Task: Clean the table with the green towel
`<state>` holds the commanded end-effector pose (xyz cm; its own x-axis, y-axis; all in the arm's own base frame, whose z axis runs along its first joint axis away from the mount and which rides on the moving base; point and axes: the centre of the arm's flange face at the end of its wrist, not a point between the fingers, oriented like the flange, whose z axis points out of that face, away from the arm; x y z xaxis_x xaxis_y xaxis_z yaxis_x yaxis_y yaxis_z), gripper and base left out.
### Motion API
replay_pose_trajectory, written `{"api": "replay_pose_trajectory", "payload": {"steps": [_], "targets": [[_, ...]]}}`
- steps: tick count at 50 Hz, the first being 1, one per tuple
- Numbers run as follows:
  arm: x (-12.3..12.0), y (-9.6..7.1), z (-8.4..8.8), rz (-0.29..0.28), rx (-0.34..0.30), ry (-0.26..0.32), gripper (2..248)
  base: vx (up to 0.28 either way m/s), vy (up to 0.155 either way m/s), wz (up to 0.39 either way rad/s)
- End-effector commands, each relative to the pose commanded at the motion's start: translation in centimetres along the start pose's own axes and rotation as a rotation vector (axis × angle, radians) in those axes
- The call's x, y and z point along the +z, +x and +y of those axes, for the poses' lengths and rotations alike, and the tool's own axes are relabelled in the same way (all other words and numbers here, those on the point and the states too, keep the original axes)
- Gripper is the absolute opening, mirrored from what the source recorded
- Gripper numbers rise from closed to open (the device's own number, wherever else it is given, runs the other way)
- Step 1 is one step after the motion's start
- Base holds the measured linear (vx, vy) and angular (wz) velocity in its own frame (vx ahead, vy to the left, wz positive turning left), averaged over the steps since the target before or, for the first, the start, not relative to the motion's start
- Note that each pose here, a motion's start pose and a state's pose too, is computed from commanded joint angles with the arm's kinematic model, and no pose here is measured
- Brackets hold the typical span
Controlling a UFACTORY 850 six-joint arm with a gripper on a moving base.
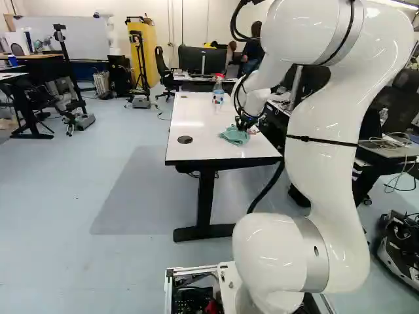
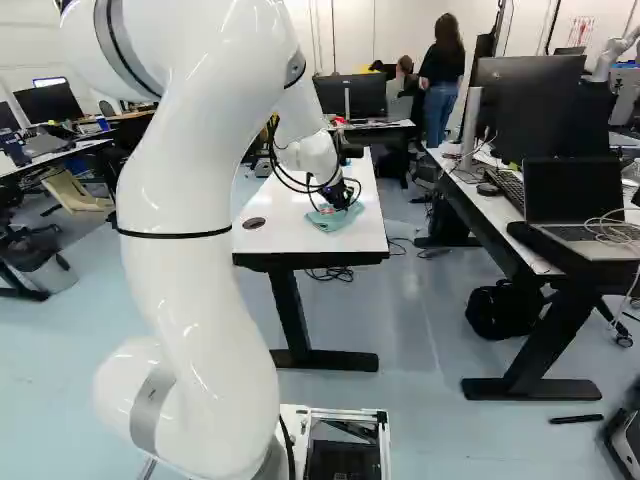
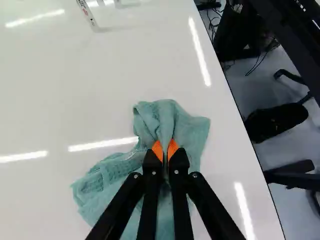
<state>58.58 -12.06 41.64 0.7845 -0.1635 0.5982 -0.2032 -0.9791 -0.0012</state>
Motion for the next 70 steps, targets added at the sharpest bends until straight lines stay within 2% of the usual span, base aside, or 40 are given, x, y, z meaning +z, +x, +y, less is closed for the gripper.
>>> {"api": "replay_pose_trajectory", "payload": {"steps": [16,27,49,70], "targets": [[-1.8,0.4,-0.1,0.024,-0.001,0.001,32,0.0,0.0,0.0],[-4.0,-0.1,-0.4,0.039,-0.005,0.004,32,0.0,0.0,0.0],[-9.5,-2.6,-1.2,0.071,-0.018,0.015,32,0.0,0.0,0.0],[-12.2,-6.2,-1.9,0.062,-0.032,0.025,32,0.0,0.0,0.0]]}}
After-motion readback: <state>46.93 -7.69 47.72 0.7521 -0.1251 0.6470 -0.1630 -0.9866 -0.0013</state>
